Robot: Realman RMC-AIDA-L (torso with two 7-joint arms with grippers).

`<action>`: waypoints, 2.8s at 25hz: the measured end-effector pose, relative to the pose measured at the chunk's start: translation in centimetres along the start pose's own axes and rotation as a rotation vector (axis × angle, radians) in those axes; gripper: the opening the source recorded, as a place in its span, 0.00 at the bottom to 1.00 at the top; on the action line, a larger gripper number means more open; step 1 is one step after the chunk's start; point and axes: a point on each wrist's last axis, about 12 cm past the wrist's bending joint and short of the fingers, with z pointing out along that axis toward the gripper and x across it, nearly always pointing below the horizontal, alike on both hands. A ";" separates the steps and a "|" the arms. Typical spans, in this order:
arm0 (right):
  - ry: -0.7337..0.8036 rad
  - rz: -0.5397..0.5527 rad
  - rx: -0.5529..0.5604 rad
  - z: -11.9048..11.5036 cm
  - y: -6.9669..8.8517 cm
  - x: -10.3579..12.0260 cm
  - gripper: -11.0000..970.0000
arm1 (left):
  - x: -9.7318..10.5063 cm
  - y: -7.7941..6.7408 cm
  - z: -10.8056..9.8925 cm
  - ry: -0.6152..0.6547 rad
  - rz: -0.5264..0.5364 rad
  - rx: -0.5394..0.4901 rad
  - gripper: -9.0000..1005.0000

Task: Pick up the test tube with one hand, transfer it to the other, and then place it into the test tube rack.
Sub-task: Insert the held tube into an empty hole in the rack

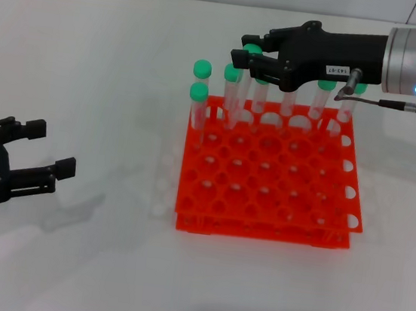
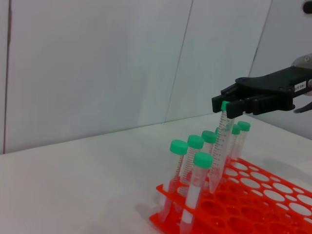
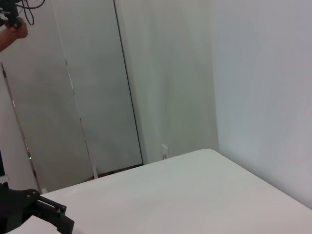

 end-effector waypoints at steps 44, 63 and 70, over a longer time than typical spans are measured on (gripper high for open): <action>-0.049 0.011 0.027 0.0 0.6 1.4 0.31 | 0.3 -0.1 0.4 -0.003 -0.009 0.022 0.88; -0.036 0.000 0.026 0.6 0.9 1.5 0.32 | -0.1 0.1 0.7 -0.005 0.001 0.024 0.88; -0.035 -0.011 0.026 0.9 0.9 1.3 0.32 | -0.2 0.2 0.8 -0.007 0.005 0.028 0.88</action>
